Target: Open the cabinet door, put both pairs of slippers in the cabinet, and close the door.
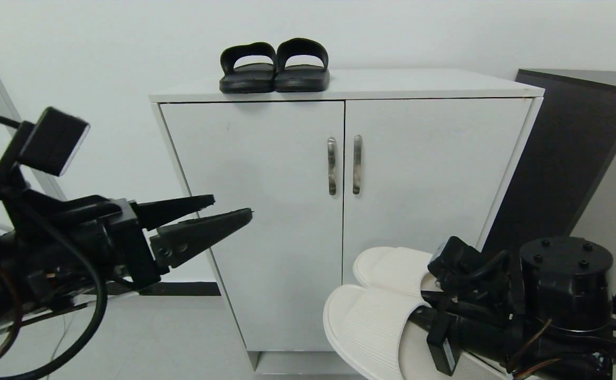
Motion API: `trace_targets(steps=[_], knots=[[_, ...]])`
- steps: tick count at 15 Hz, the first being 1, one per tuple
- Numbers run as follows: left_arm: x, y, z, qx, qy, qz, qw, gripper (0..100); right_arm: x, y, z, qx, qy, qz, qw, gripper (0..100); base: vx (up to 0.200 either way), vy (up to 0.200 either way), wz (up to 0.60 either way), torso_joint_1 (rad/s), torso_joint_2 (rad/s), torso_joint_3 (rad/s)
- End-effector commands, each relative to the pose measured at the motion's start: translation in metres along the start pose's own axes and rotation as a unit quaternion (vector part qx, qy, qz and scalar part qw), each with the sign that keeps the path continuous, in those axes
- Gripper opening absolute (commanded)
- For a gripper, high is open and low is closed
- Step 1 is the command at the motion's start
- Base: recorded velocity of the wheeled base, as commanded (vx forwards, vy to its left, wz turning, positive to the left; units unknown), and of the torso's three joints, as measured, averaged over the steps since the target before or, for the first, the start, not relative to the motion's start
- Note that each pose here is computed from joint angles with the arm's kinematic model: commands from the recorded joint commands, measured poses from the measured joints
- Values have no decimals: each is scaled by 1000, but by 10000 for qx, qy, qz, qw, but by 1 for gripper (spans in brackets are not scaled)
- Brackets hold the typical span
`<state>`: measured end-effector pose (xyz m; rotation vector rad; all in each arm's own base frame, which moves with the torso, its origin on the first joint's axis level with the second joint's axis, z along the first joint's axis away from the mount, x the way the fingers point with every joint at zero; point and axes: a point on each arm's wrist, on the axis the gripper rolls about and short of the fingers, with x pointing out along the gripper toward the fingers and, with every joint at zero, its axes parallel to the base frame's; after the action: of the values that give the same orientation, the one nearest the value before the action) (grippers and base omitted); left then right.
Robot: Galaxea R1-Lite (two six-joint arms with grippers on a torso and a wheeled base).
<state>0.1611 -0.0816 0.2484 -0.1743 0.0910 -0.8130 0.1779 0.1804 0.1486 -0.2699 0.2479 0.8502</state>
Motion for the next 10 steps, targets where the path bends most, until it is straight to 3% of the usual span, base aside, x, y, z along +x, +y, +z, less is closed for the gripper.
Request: trace_targets(steps=[1, 3, 7, 10], knots=[[36, -4, 3, -56, 191, -374, 9991, 100, -2, 3, 1, -38, -25, 60, 10000, 0, 0, 0, 0, 0, 0, 0], [62, -13, 8, -31, 222, -679, 9974, 100, -2, 4, 0, -29, -11, 70, 10000, 0, 0, 0, 0, 0, 0, 0], [111, -19, 16, -81, 228, -1012, 9946, 100, 0, 4, -2, -27, 34, 85, 10000, 0, 0, 0, 0, 0, 0, 0], [151, -18, 21, -326, 211, -1297, 9908, 100, -1, 4, 0, -21, 3, 80, 10000, 0, 0, 0, 0, 0, 0, 0]])
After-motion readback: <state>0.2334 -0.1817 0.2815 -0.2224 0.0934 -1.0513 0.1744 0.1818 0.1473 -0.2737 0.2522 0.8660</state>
